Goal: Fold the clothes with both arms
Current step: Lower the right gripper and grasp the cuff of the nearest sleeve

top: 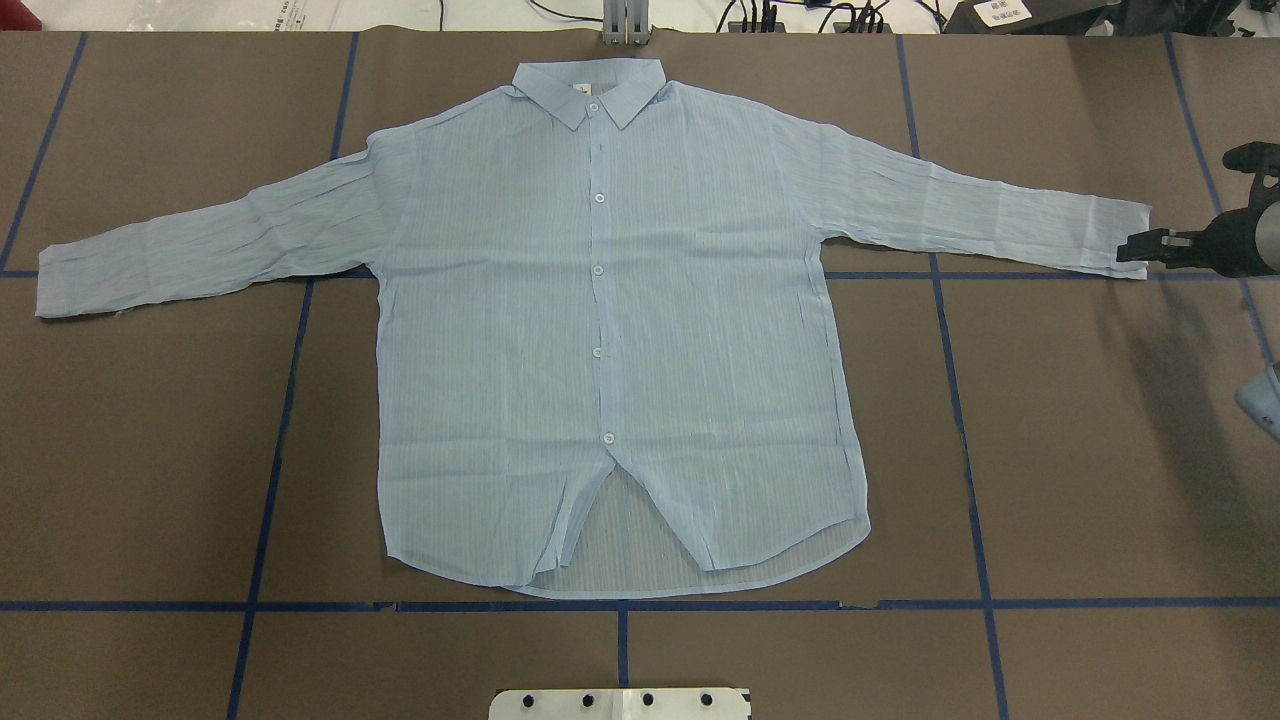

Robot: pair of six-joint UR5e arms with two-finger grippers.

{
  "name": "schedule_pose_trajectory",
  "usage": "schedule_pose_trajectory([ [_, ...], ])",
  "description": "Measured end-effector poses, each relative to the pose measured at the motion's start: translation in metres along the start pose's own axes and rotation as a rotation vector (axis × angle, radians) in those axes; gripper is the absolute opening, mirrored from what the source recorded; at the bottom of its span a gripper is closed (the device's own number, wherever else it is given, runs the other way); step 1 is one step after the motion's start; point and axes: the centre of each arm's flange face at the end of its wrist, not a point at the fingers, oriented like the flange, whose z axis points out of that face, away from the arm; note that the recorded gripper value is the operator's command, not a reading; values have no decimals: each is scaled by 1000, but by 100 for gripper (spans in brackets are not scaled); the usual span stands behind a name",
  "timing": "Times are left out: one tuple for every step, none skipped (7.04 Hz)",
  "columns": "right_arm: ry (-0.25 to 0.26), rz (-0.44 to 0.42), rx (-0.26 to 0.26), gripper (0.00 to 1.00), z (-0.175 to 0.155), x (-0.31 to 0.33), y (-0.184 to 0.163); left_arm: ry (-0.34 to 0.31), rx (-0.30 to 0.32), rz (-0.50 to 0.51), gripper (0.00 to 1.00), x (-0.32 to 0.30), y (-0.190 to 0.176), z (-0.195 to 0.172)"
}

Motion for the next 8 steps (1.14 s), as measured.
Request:
schedule_pose_trajectory([
  [6, -4, 0, 69, 4, -1, 3, 0, 0, 0, 100, 0, 0, 0],
  [9, -9, -1, 39, 6, -3, 4, 0, -1, 0, 100, 0, 1, 0],
  [10, -11, -1, 8, 7, -4, 5, -1, -2, 0, 100, -1, 2, 0],
  [10, -11, -1, 0, 8, -5, 5, -1, -4, -1, 100, -1, 4, 0],
  [8, -12, 0, 0, 7, -6, 4, -1, -5, -2, 100, -1, 5, 0],
  [3, -14, 3, 0, 6, -9, 3, -1, -6, -3, 100, -1, 5, 1],
  [-8, -18, 9, 0, 3, -15, 0, -1, -7, -3, 100, -1, 6, 1],
  [-25, -24, 21, 0, -4, -26, -6, -1, -7, -4, 100, -1, 6, 1],
])
